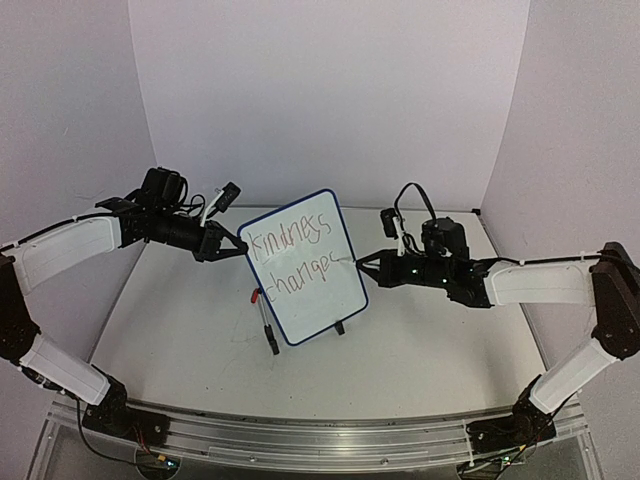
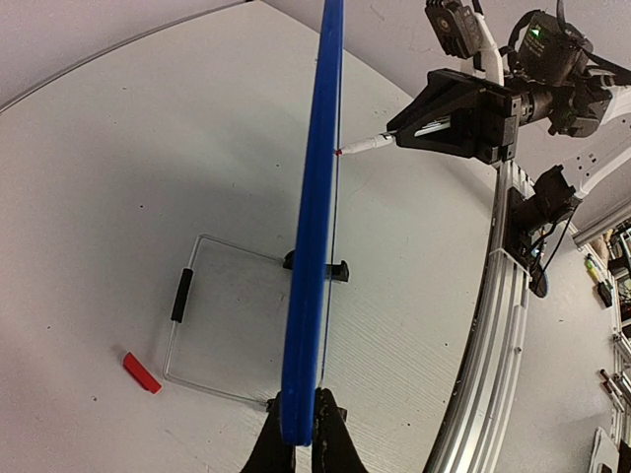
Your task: Write a sentence on the whiteboard
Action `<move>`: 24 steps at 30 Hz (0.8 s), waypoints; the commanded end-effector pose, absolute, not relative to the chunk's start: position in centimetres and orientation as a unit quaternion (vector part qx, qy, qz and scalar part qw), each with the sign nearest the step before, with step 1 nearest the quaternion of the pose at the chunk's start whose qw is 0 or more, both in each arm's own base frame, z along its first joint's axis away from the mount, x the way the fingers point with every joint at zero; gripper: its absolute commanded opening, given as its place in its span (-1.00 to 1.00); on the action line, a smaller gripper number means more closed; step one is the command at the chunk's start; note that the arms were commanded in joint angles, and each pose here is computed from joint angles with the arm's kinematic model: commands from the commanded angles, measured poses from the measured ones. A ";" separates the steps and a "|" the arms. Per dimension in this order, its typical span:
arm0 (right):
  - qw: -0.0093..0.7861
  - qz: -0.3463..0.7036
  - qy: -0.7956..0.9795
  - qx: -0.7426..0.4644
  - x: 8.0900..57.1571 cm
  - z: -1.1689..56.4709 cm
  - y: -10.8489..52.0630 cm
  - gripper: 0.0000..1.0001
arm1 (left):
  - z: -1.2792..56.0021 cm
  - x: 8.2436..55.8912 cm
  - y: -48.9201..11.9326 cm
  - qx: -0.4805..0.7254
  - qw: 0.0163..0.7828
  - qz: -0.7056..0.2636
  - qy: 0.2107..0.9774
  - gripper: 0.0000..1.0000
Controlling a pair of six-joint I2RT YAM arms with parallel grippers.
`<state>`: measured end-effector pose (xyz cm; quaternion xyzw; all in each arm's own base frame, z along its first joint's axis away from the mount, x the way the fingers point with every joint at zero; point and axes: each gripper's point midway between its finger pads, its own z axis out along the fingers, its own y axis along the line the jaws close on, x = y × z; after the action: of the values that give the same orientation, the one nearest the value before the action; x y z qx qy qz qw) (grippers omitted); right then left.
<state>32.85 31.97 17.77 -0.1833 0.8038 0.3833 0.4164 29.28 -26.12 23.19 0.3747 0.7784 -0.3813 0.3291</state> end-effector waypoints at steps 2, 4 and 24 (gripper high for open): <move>0.417 0.364 0.815 -0.172 33.1 17.1 31.2 -1.00 | 22.2 29.2 -25.7 0.384 0.326 -0.353 0.789 -1.00; 0.413 0.362 0.818 -0.172 33.0 16.7 31.1 -1.00 | 22.2 29.2 -25.7 0.384 0.325 -0.353 0.789 -1.00; 0.417 0.498 0.726 -0.229 29.2 23.7 33.5 -1.00 | 22.1 29.3 -25.7 0.383 0.325 -0.352 0.790 -1.00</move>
<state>31.10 32.97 18.01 -0.2043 0.7910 0.4280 0.3865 29.27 -26.13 23.20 0.3750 0.7782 -0.3815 0.3291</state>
